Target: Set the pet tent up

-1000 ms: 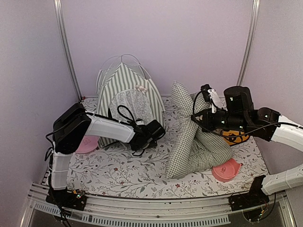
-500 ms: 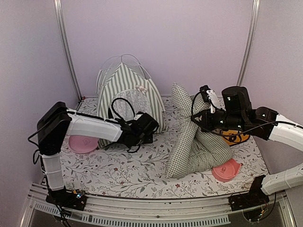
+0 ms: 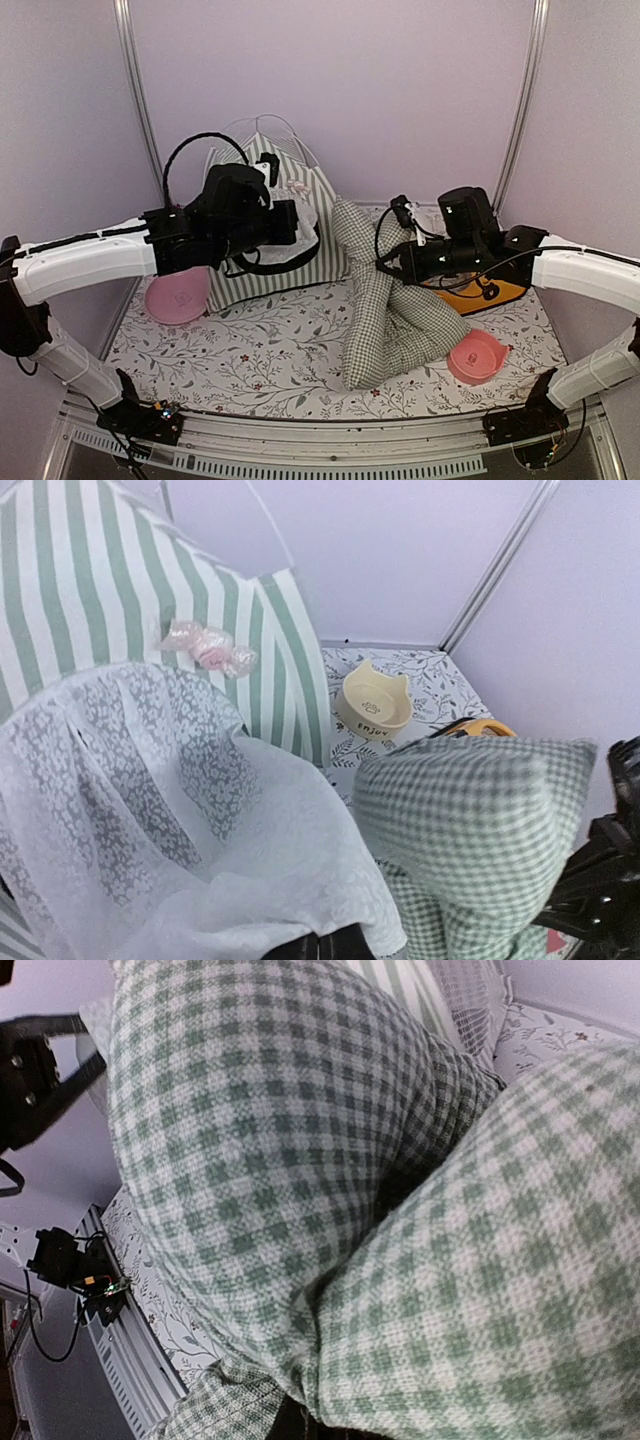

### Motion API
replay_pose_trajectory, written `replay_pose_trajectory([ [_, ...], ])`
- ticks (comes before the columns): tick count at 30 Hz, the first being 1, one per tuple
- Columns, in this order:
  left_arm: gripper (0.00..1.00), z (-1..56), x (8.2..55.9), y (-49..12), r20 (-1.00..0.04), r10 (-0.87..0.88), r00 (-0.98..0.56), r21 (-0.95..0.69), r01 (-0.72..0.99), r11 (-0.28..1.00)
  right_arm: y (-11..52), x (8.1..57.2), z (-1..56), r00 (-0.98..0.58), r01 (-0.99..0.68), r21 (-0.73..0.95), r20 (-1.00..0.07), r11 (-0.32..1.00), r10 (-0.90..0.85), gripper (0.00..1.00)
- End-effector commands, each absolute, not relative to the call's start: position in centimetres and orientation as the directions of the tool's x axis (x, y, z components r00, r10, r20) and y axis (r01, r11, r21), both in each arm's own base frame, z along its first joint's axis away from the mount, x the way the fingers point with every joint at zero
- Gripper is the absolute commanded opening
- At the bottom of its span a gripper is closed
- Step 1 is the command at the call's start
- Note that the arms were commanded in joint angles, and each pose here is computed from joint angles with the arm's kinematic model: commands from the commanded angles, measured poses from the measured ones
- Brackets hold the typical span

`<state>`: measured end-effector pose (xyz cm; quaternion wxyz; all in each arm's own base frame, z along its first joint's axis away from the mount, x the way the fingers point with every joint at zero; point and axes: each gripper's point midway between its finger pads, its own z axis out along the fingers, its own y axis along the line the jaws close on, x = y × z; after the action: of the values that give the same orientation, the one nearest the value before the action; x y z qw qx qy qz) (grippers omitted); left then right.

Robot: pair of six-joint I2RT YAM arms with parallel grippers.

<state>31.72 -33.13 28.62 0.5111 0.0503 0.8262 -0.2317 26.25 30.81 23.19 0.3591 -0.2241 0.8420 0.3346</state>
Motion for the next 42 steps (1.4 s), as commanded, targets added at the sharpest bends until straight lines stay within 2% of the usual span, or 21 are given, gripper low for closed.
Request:
replay_pose_trajectory([
  [1, 0.00, 32.7, 32.3, -32.2, -0.898, -0.100, -0.429, -0.296, 0.417, 0.859, 35.4, 24.5, 24.4, -0.609, -0.733, 0.488, -0.782, 0.474, -0.137, 0.00],
  [6, 0.00, 35.8, 32.4, -32.4, -0.891, -0.134, -0.434, -0.367, 0.514, 0.775, 40.4, 23.5, 24.5, -0.567, -0.797, 0.476, -0.803, 0.373, -0.187, 0.00],
  [14, 0.00, 40.8, 31.1, -33.2, -0.894, -0.211, -0.395, -0.431, 0.629, 0.647, 44.3, 25.5, 22.9, -0.565, -0.802, 0.481, -0.803, 0.356, -0.188, 0.00],
  [18, 0.00, 42.0, 30.2, -33.7, -0.893, -0.224, -0.390, -0.443, 0.677, 0.588, 45.9, 26.6, 24.4, -0.526, -0.824, 0.453, -0.835, 0.342, -0.162, 0.00],
  [24, 0.00, 43.0, 28.9, -34.6, -0.888, -0.225, -0.400, -0.457, 0.732, 0.506, 47.3, 29.5, 24.5, -0.501, -0.813, 0.412, -0.855, 0.411, -0.134, 0.00],
  [30, 0.00, 44.0, 28.1, -34.6, -0.883, -0.240, -0.404, -0.470, 0.751, 0.463, 48.4, 33.5, 21.0, -0.541, -0.756, 0.412, -0.831, 0.508, -0.131, 0.00],
  [37, 0.00, 44.5, 28.2, -32.9, -0.893, -0.258, -0.370, -0.451, 0.725, 0.521, 49.0, 37.2, 17.4, -0.641, -0.635, 0.518, -0.768, 0.573, -0.016, 0.00],
  [42, 0.00, 42.1, 31.7, -27.7, -0.907, -0.242, -0.345, -0.401, 0.527, 0.750, 49.0, 38.8, 14.2, -0.691, -0.555, 0.505, -0.722, 0.661, -0.028, 0.00],
])
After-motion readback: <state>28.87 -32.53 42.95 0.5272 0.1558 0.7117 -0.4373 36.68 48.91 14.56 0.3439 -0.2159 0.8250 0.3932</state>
